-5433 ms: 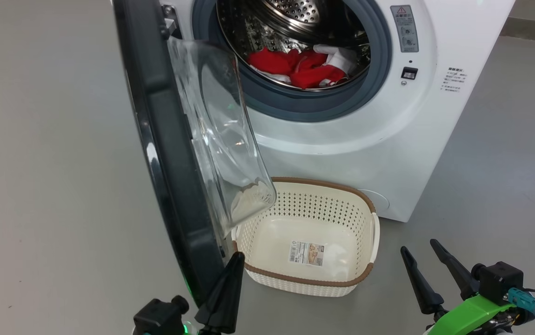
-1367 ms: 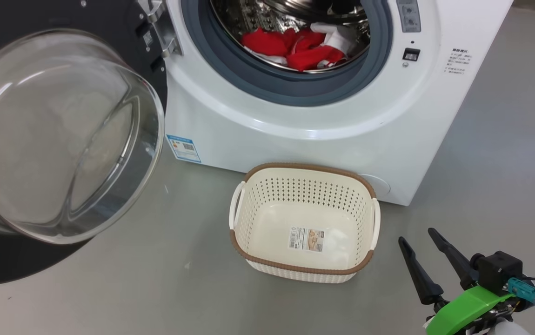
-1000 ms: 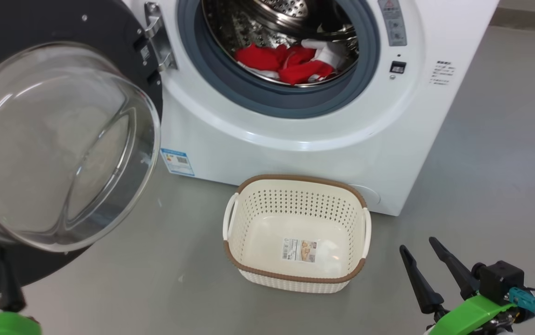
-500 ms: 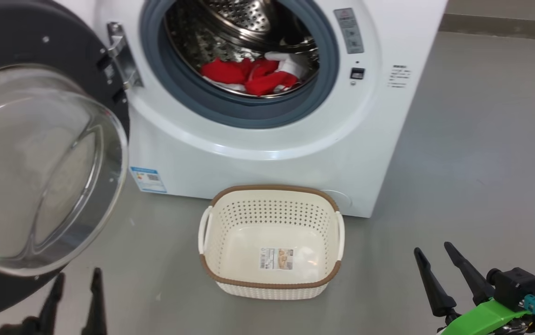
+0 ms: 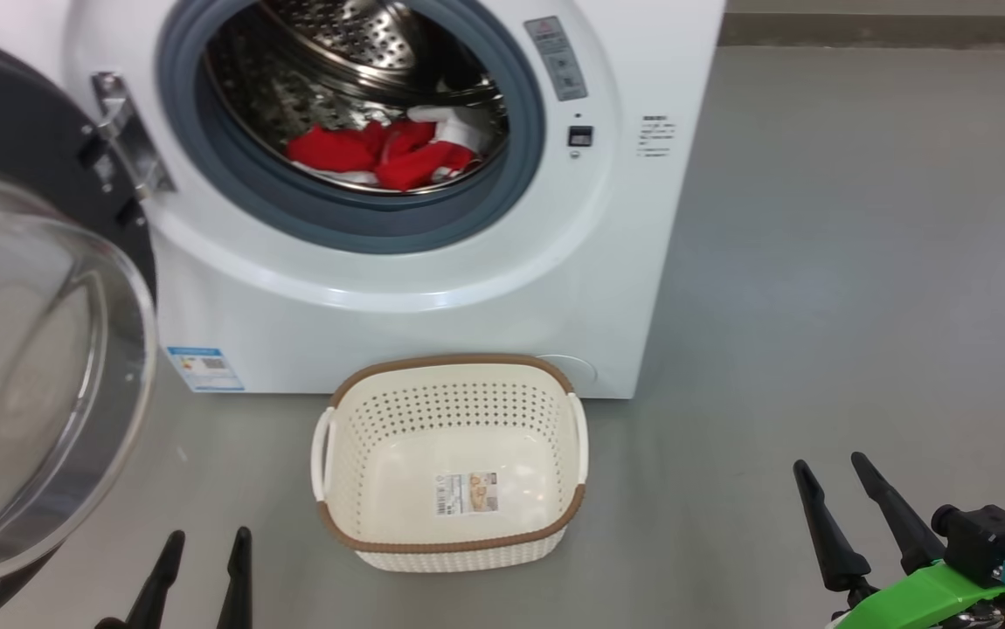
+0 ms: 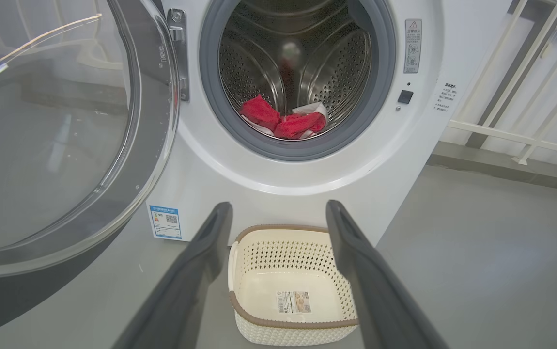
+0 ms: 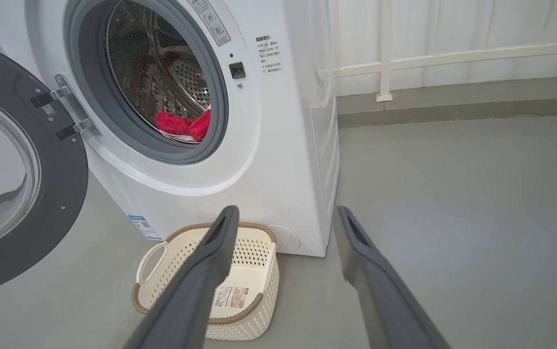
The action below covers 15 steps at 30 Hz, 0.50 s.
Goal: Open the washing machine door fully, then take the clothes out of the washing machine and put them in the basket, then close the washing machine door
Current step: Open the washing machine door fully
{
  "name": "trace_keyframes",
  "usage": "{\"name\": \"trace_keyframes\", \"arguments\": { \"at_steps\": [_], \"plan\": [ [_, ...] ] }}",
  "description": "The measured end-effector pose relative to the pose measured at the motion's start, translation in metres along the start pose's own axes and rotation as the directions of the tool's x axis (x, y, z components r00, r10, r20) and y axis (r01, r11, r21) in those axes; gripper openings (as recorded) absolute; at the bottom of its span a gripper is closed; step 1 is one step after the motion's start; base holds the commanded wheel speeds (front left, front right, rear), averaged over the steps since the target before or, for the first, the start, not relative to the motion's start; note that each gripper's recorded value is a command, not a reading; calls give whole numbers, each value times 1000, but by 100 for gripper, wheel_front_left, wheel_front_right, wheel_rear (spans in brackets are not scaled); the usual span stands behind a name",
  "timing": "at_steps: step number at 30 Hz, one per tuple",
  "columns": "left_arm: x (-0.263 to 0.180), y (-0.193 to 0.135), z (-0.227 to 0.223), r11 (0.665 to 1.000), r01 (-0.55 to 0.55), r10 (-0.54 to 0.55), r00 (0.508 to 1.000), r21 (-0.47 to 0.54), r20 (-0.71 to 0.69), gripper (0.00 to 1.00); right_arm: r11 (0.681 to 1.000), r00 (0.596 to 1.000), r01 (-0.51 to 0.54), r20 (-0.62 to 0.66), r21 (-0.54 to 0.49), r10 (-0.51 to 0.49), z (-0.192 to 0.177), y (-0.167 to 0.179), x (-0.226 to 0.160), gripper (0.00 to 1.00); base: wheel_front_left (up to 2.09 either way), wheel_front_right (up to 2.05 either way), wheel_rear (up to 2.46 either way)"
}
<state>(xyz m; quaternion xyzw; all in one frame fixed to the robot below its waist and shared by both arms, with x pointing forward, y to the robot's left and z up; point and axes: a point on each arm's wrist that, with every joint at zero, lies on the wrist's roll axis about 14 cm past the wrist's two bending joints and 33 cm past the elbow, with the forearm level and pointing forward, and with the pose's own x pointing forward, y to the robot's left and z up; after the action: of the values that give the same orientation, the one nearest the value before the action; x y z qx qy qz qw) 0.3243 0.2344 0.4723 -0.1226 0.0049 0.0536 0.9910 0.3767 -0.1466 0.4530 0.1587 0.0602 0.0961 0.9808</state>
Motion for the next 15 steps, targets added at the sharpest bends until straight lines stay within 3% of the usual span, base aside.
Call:
{"name": "trace_keyframes", "arguments": {
  "at_steps": [15],
  "plan": [
    [12,-41,3,992,129,-129,992,-17,10,100,994,993,113,42,10,-113,11,-34,-26,100,0,0,0]
  ]
}}
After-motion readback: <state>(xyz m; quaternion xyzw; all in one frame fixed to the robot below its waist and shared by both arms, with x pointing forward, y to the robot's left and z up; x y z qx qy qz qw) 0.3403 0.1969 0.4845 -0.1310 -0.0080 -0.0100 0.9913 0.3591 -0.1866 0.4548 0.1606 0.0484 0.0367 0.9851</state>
